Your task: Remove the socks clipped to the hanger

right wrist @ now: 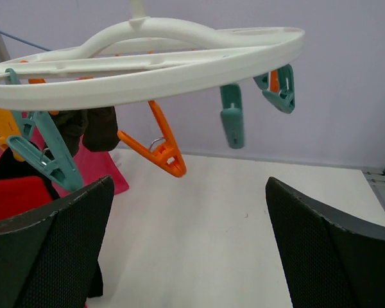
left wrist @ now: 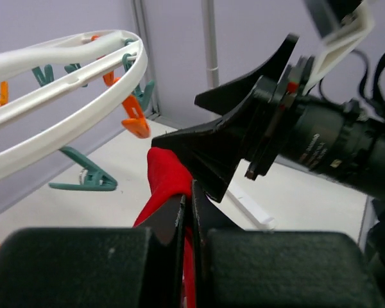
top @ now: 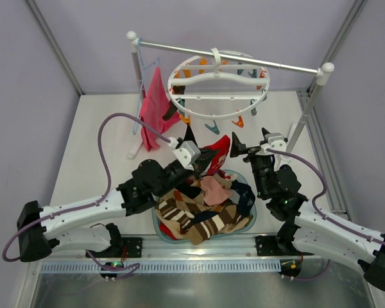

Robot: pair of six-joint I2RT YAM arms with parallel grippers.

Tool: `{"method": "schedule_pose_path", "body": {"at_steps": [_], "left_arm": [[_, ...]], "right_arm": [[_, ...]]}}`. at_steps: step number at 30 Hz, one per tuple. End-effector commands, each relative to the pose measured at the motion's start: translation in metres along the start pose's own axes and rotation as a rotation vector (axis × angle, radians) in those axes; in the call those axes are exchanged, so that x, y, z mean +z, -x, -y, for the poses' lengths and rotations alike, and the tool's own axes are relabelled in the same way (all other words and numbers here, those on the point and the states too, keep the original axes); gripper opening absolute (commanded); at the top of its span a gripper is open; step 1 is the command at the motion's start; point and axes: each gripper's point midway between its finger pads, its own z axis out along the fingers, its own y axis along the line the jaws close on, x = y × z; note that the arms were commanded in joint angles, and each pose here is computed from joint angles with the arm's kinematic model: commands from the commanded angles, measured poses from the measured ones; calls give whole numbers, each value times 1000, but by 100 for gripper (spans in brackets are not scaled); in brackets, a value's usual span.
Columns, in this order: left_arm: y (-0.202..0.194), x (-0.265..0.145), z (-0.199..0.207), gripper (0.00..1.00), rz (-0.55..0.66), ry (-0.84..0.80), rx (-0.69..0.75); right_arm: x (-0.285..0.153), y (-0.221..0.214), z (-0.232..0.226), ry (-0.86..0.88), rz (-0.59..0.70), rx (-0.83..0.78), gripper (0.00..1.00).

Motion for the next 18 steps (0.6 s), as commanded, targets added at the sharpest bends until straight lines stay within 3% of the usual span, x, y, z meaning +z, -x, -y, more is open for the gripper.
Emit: {"method": "schedule_pose_path", "body": {"at_steps": [1, 6, 18], "left_arm": [[18, -17, 14, 0, 16, -80, -96], [13, -53, 29, 0, 31, -142, -183], [-127, -88, 76, 0, -236, -128, -195]], "right_arm": [[-3, 3, 13, -63, 13, 22, 100], [-10, 4, 20, -74, 22, 41, 100], [-14, 2, 28, -91, 22, 46, 100]]}}
